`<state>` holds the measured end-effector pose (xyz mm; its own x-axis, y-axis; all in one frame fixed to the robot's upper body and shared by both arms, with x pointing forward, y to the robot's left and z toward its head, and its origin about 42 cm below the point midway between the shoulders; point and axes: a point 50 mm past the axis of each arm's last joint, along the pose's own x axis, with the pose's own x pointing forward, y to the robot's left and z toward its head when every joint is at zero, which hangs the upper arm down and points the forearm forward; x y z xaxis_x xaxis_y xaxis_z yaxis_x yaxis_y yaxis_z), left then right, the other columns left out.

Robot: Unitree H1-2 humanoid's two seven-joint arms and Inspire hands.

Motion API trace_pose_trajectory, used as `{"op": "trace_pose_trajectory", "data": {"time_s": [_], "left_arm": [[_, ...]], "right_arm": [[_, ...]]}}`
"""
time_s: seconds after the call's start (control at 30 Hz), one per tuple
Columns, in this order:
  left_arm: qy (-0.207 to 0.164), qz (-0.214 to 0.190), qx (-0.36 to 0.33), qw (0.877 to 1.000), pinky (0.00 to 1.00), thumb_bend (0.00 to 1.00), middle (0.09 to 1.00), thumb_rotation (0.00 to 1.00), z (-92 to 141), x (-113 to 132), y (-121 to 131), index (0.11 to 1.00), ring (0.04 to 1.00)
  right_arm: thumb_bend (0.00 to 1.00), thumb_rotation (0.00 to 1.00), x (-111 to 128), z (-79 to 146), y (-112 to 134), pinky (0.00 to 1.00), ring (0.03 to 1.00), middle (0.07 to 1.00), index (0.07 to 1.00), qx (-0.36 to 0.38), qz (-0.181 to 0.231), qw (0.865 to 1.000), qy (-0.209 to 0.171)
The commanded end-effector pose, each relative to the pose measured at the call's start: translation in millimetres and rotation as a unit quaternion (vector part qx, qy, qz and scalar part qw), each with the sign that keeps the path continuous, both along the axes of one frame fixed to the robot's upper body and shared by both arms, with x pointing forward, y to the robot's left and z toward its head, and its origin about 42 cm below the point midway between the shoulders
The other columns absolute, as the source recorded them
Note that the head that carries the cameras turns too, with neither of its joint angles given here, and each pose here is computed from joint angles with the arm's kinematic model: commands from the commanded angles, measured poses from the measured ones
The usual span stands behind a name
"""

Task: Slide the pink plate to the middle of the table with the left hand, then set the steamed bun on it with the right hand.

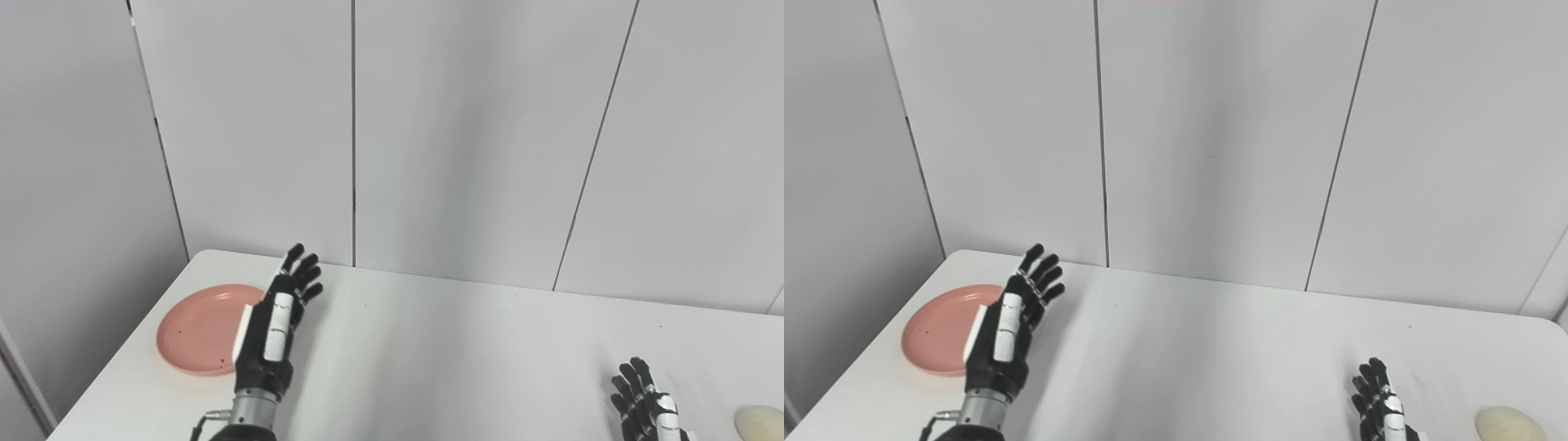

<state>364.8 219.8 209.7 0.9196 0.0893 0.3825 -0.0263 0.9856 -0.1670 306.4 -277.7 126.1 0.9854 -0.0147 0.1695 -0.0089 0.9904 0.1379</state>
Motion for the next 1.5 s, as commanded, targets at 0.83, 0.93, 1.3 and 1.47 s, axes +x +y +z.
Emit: {"op": "trace_pose_trajectory", "data": {"time_s": [0.83, 0.93, 1.3, 1.47], "left_arm": [[-0.046, 0.139, -0.009, 0.989, 0.85, 0.96, 0.914, 1.0, 71, 81, 147, 0.923, 0.91], [-0.046, 0.149, -0.01, 0.988, 0.85, 0.97, 0.909, 1.0, 74, 84, 157, 0.915, 0.917], [-0.011, 0.179, -0.004, 0.984, 0.83, 0.96, 0.903, 1.0, 63, 96, 194, 0.908, 0.903], [0.011, 0.195, -0.004, 0.981, 0.82, 0.99, 0.894, 1.0, 52, 100, 210, 0.903, 0.886]], "right_arm": [[0.65, 1.0, -19, -19, 3, 0.99, 0.965, 0.96, 0.97, 0.006, -0.008, 0.999, 0.043], [0.65, 1.0, -19, -19, 2, 0.99, 0.964, 0.959, 0.97, 0.004, -0.009, 0.999, 0.043], [0.65, 1.0, -19, -17, 2, 0.99, 0.96, 0.954, 0.96, 0.006, -0.012, 0.999, 0.042], [0.64, 1.0, -20, -16, 3, 0.99, 0.961, 0.955, 0.955, 0.007, -0.012, 0.999, 0.041]]}}
